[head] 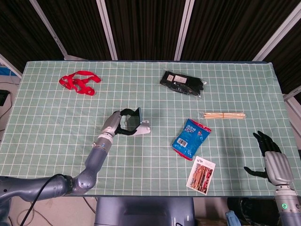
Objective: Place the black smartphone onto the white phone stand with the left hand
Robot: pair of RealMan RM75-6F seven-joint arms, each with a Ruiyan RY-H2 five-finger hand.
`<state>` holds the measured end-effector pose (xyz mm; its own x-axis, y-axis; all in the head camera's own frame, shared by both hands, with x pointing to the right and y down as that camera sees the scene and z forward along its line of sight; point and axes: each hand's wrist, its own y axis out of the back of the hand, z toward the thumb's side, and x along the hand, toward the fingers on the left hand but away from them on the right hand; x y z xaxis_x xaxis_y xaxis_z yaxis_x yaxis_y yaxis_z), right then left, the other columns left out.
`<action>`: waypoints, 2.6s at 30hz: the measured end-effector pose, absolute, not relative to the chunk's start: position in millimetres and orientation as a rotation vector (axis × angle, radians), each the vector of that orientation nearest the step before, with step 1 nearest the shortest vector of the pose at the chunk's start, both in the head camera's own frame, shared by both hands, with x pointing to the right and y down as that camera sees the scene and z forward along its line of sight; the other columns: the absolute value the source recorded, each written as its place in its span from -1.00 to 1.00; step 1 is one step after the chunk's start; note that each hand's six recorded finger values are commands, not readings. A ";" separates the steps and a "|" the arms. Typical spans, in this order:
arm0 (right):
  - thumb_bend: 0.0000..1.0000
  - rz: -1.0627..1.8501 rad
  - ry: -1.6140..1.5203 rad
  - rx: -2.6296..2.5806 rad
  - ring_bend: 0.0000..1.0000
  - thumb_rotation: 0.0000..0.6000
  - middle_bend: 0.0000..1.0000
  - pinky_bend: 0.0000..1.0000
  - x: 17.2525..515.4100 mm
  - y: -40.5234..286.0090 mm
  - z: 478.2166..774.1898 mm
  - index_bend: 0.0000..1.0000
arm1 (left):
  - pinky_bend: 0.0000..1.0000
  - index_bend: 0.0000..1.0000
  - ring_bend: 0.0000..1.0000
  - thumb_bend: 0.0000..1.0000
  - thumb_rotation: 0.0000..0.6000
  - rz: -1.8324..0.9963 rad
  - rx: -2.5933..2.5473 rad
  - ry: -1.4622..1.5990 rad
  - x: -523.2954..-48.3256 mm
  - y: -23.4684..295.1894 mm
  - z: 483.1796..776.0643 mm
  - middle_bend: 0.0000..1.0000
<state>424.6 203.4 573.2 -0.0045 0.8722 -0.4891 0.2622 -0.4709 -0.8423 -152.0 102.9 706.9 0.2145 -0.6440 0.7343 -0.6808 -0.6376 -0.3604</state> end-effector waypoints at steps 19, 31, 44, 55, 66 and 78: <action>-0.80 1.503 -1.177 -1.752 -1.00 1.00 -1.00 -0.70 424.7 203.3 573.1 -1.00 | -1.00 -0.42 -0.89 -0.27 1.00 1.439 2.450 -1.289 -151.2 105.1 708.2 -0.45; -0.80 1.503 -1.179 -1.755 -1.00 1.00 -1.00 -0.71 424.6 203.1 573.1 -1.00 | -1.00 -0.72 -1.00 -0.31 1.00 1.452 2.463 -1.289 -152.9 105.5 708.9 -0.84; -0.80 1.503 -1.181 -1.756 -1.00 1.00 -1.00 -0.70 424.6 203.3 573.1 -1.00 | -1.00 -1.00 -1.00 -0.56 1.00 1.474 2.485 -1.249 -153.7 108.8 709.1 -1.00; -0.80 1.500 -1.182 -1.758 -1.00 1.00 -1.00 -0.70 424.5 203.4 572.8 -1.00 | -1.00 -1.00 -1.00 -0.88 1.00 1.492 2.533 -1.248 -160.0 110.7 699.7 -1.00; -0.80 1.492 -1.175 -1.759 -1.00 1.00 -1.00 -0.71 423.5 204.2 572.0 -1.00 | -1.00 -1.00 -1.00 -0.88 1.00 1.591 2.649 -1.354 -198.1 112.7 670.1 -1.00; -0.80 1.485 -1.163 -1.754 -1.00 1.00 -1.00 -0.70 422.9 204.6 571.0 -1.00 | -1.00 -1.00 -1.00 -0.88 1.00 2.126 2.885 -1.463 -302.8 162.3 613.6 -1.00</action>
<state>422.9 204.6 571.0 0.0109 0.8762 -0.4819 0.2581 -0.4680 -0.8452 -302.8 162.3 613.6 0.2238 -0.8576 0.4630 -0.1261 -0.4966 -0.8588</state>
